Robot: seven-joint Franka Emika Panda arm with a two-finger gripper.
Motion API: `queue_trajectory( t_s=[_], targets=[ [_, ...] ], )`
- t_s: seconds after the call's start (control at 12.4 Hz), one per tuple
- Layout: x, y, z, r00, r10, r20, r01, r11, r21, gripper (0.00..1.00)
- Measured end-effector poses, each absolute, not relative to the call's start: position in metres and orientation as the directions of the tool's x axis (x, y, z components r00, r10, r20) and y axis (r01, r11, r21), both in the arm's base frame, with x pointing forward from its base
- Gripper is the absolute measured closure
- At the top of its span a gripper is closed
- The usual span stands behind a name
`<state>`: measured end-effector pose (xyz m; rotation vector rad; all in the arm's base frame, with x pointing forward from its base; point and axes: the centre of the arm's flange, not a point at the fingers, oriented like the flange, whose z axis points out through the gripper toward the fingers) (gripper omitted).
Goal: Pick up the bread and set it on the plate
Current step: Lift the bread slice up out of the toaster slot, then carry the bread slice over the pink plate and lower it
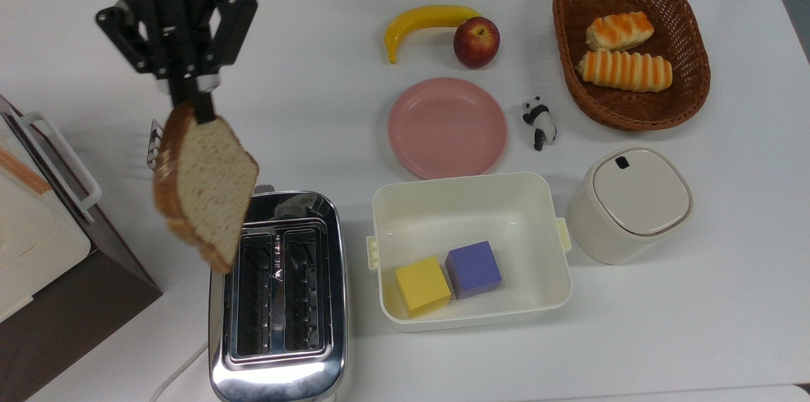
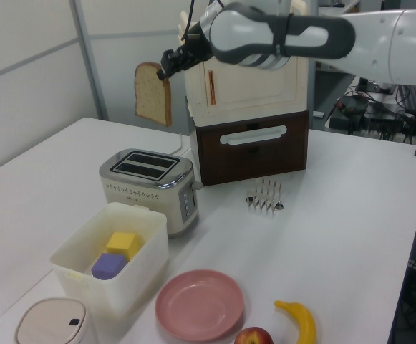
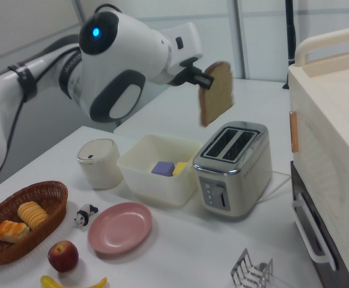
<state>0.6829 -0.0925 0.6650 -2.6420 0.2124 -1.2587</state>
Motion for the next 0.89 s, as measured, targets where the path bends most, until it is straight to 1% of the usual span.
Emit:
queue_trajectory(
  t_s=[0.24, 0.32, 0.4, 0.48, 0.73, 0.89],
  targets=[
    [0.655, -0.086, 0.669, 0.800, -0.150, 0.581, 0.005, -0.966, -0.257, 0.86],
    [0.645, -0.083, 0.666, 0.848, -0.119, 0.517, 0.018, -0.968, -0.252, 0.86],
    [0.639, -0.079, 0.663, 0.880, -0.092, 0.467, 0.028, -0.969, -0.244, 0.86],
    [0.632, -0.073, 0.654, 0.918, -0.050, 0.393, 0.049, -0.971, -0.236, 0.86],
    [0.624, -0.052, 0.631, 0.966, 0.022, 0.258, 0.091, -0.962, -0.259, 0.89],
    [0.623, -0.032, 0.613, 0.979, 0.069, 0.190, 0.117, -0.960, -0.256, 0.90]
  ],
)
